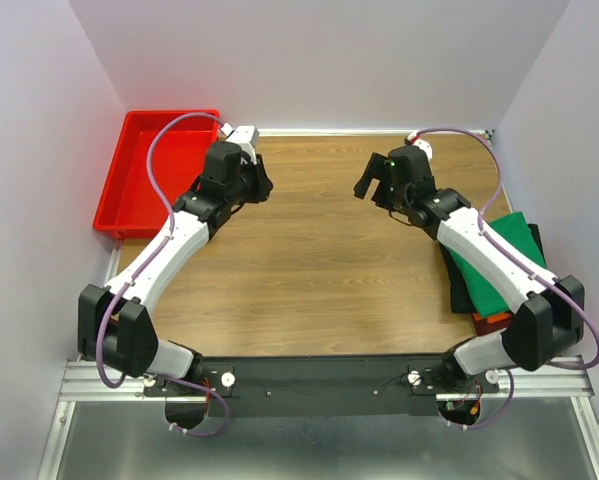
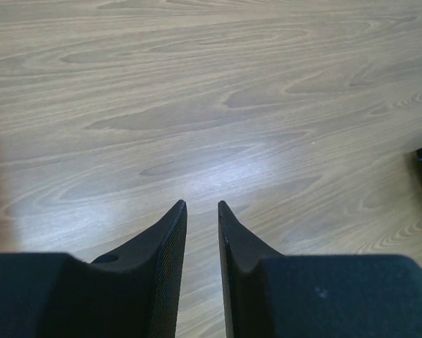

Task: Fold and stack the t-shirts
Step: Reset both grippers

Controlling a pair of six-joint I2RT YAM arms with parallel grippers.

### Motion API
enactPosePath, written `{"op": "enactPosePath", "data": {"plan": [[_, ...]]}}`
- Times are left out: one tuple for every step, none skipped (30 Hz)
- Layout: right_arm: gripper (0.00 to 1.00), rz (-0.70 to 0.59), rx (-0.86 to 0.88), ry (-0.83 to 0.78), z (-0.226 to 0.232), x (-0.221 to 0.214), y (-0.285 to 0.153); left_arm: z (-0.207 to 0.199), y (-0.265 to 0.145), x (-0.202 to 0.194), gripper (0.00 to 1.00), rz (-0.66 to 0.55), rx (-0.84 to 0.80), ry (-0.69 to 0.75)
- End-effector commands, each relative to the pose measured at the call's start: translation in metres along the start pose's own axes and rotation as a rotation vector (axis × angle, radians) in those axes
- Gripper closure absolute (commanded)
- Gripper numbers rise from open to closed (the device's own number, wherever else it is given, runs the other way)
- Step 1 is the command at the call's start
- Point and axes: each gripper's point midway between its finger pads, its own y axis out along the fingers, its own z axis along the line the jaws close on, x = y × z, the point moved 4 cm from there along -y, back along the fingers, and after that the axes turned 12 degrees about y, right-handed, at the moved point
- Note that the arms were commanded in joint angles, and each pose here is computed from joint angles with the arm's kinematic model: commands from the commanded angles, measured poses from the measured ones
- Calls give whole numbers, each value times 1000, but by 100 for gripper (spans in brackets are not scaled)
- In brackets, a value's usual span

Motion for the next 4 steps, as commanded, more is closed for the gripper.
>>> {"op": "enactPosePath", "data": {"plan": [[0,-114,-1,-13,0,18,-7,6,2,0,68,-18,22,8],[0,-118,-5,-15,-1,18,-7,6,3,0,68,-18,19,8],[0,-122,-5,-12,-2,19,-7,4,3,-1,68,-15,7,7],[0,-124,0,-7,-1,19,-8,3,4,-4,68,-10,0,7]]}}
